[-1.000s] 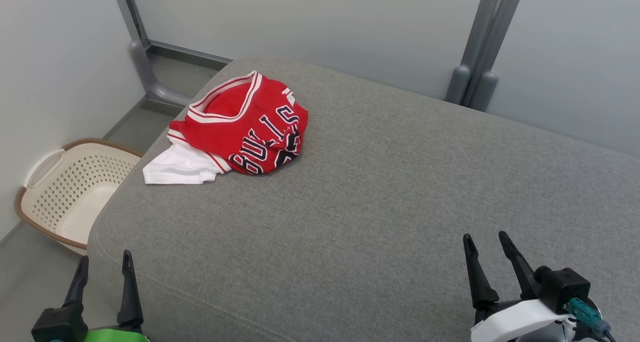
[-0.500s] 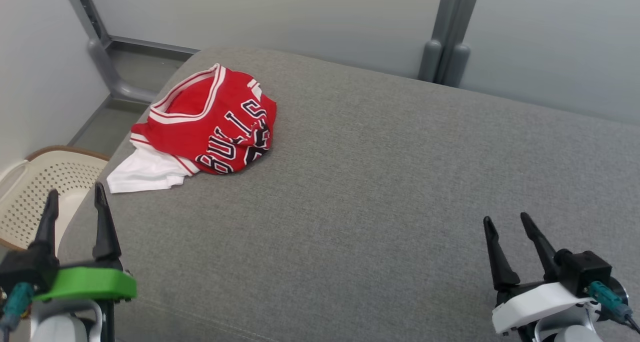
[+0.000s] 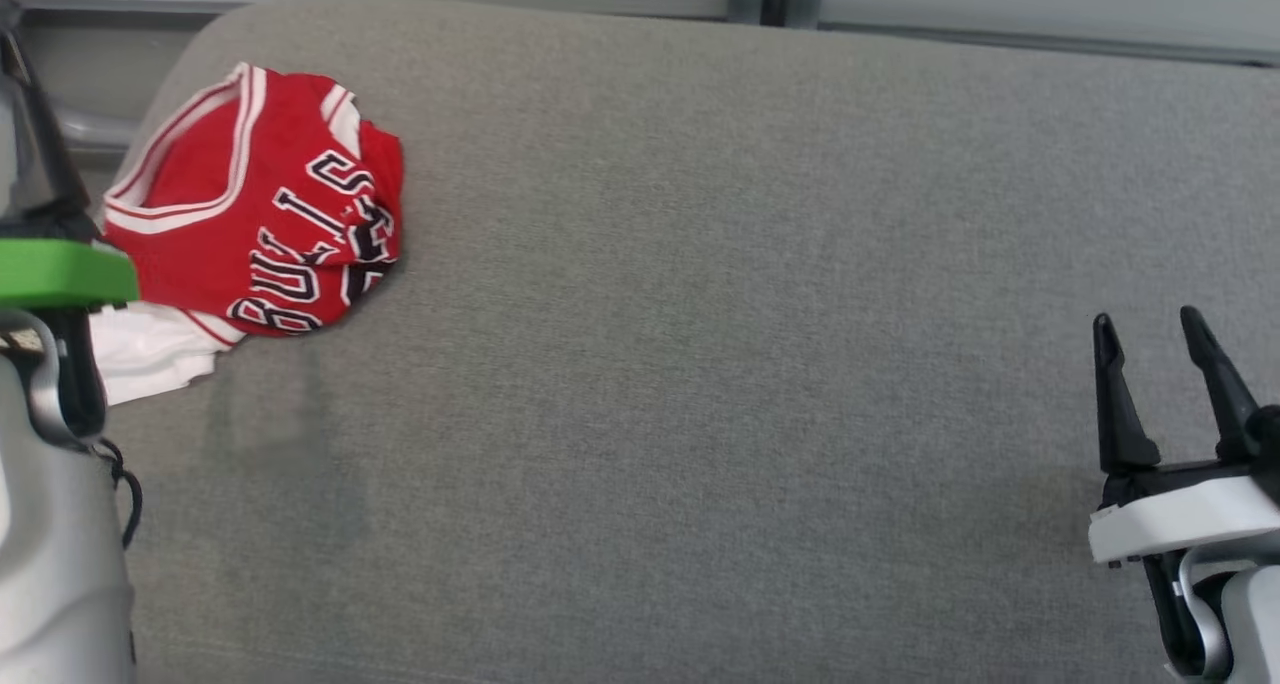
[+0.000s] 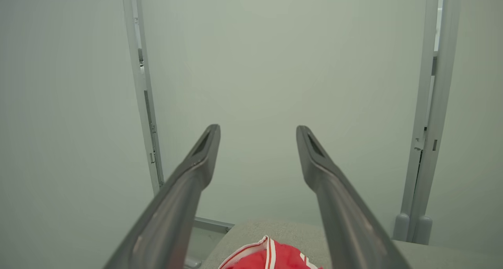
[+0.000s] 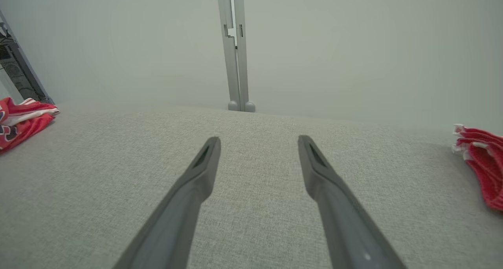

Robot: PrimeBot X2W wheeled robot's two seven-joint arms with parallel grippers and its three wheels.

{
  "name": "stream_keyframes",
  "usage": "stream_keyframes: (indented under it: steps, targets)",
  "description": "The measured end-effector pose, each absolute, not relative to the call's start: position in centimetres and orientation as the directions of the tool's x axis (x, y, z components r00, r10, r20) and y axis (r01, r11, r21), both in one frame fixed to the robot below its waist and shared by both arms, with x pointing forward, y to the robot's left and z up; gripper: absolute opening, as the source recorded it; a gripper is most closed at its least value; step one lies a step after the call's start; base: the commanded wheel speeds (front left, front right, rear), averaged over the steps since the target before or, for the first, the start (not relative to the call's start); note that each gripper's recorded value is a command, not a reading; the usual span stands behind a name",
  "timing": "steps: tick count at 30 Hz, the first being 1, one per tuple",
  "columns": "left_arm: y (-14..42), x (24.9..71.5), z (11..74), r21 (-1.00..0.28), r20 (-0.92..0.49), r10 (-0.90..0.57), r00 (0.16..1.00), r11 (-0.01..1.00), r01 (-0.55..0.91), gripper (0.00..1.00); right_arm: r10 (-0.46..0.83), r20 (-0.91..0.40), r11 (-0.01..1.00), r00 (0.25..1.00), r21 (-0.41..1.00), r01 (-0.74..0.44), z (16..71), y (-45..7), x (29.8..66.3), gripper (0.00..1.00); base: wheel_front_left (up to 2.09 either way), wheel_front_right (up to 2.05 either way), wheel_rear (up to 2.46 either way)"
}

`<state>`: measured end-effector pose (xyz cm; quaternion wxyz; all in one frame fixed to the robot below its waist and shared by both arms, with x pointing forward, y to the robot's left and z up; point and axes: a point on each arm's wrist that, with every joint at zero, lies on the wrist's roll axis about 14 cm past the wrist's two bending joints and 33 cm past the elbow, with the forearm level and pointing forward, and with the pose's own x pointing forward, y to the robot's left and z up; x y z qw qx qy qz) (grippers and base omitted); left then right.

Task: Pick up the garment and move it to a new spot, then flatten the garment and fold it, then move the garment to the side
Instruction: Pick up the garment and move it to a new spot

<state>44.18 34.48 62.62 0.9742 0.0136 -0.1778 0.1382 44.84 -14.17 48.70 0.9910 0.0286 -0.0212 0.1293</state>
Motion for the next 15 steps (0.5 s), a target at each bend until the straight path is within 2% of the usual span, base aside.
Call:
stream_keyframes:
  steps: [7,15]
  targets:
    - [34.2,51.1,58.0,-0.017,0.208,0.234,0.950,0.972,-0.236,1.00,0.152,0.002,0.988,0.988,0.025,-0.152,46.8,-18.3,45.2,1.00,0.00,0.00,0.00]
    - [33.2,55.4,49.0,-0.052,-0.080,0.214,0.974,0.974,-0.219,1.00,0.080,-0.048,0.997,0.996,-0.004,-0.081,44.9,-21.2,45.0,1.00,0.00,0.00,0.00]
